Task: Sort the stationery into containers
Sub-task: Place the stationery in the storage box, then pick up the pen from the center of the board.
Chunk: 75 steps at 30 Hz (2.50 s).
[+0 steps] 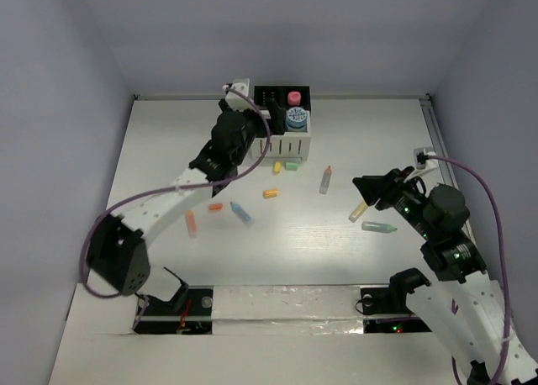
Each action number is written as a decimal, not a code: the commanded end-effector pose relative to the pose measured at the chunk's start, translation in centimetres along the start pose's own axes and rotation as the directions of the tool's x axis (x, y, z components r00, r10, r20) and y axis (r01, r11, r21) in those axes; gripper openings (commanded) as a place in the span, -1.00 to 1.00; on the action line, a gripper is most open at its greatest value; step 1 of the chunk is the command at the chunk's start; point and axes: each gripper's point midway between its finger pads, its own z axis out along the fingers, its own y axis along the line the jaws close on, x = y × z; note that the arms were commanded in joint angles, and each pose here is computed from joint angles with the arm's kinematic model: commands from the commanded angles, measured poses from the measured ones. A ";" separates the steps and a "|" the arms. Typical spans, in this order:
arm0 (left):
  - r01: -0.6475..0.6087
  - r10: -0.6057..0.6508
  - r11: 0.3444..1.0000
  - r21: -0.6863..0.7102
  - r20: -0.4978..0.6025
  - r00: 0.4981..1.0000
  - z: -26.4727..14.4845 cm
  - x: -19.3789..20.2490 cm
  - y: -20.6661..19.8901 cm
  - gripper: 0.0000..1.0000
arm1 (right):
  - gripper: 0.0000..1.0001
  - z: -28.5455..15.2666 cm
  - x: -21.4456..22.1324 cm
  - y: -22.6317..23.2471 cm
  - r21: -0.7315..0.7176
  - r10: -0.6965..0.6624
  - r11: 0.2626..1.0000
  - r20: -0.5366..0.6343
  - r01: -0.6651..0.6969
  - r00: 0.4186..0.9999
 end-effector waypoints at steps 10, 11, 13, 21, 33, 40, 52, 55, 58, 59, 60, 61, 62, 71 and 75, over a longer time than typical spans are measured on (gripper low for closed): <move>0.179 -0.156 0.937 0.301 -0.099 0.983 -13.6 6.8 -5.3 0.98 | 0.18 0.7 7.7 -8.1 0.318 0.075 0.948 -0.204 -0.006 0.976; 0.195 -0.168 0.933 0.302 -0.112 0.979 -14.0 7.3 -5.1 0.98 | 0.23 0.9 8.4 -8.7 0.340 0.081 0.941 -0.232 0.003 0.969; 0.209 -0.169 0.919 0.335 -0.144 0.975 -15.3 8.9 -5.1 0.98 | 0.33 0.9 9.6 -10.0 0.393 0.096 0.919 -0.286 0.026 0.953; 0.192 -0.124 0.913 0.361 -0.202 0.971 -16.8 11.7 -4.6 0.98 | 0.54 0.8 11.2 -16.1 0.655 0.132 0.743 -0.345 0.137 0.929; 0.169 -0.123 0.906 0.389 -0.142 0.982 -19.2 10.3 -3.6 0.98 | 0.54 3.0 13.3 -19.5 0.772 0.223 0.611 -0.377 0.173 0.899; 0.193 -0.126 0.874 0.445 -0.176 0.976 -19.8 10.6 -4.8 0.98 | 0.43 3.1 14.9 -21.9 0.815 0.244 0.515 -0.435 0.264 0.867; 0.221 -0.133 0.835 0.504 -0.206 0.969 -20.4 10.8 -6.0 0.98 | 0.09 5.2 16.6 -23.2 0.837 0.336 0.490 -0.441 0.245 0.832; 0.222 -0.136 0.836 0.501 -0.204 0.970 -20.4 10.7 -6.0 0.98 | 0.09 4.6 18.0 -24.0 0.850 0.407 0.479 -0.436 0.218 0.803; 0.225 -0.139 0.839 0.495 -0.205 0.969 -20.3 10.9 -5.9 0.98 | 0.11 3.7 19.2 -24.4 0.854 0.434 0.458 -0.456 0.245 0.777; 0.225 -0.139 0.839 0.495 -0.204 0.969 -20.2 10.8 -5.9 0.98 | 0.11 3.3 19.7 -24.4 0.855 0.442 0.456 -0.458 0.246 0.771; 0.225 -0.137 0.841 0.493 -0.209 0.968 -20.2 11.0 -5.9 0.98 | 0.12 3.3 19.8 -24.3 0.855 0.442 0.462 -0.453 0.237 0.774; 0.226 -0.139 0.840 0.493 -0.208 0.968 -20.1 11.0 -5.9 0.98 | 0.12 3.4 19.9 -24.3 0.856 0.442 0.465 -0.448 0.229 0.777; 0.227 -0.139 0.838 0.497 -0.207 0.968 -20.2 10.9 -6.0 0.98 | 0.12 3.3 20.2 -24.3 0.856 0.450 0.467 -0.445 0.221 0.775; 0.236 -0.122 0.834 0.498 -0.250 0.961 -19.6 12.3 -6.4 0.97 | -0.47 4.1 20.5 -23.5 0.835 0.442 0.528 -0.425 0.154 0.790; 0.242 -0.101 0.829 0.505 -0.289 0.952 -19.1 13.6 -6.9 0.95 | -0.74 5.0 19.3 -22.6 0.804 0.411 0.582 -0.422 0.124 0.808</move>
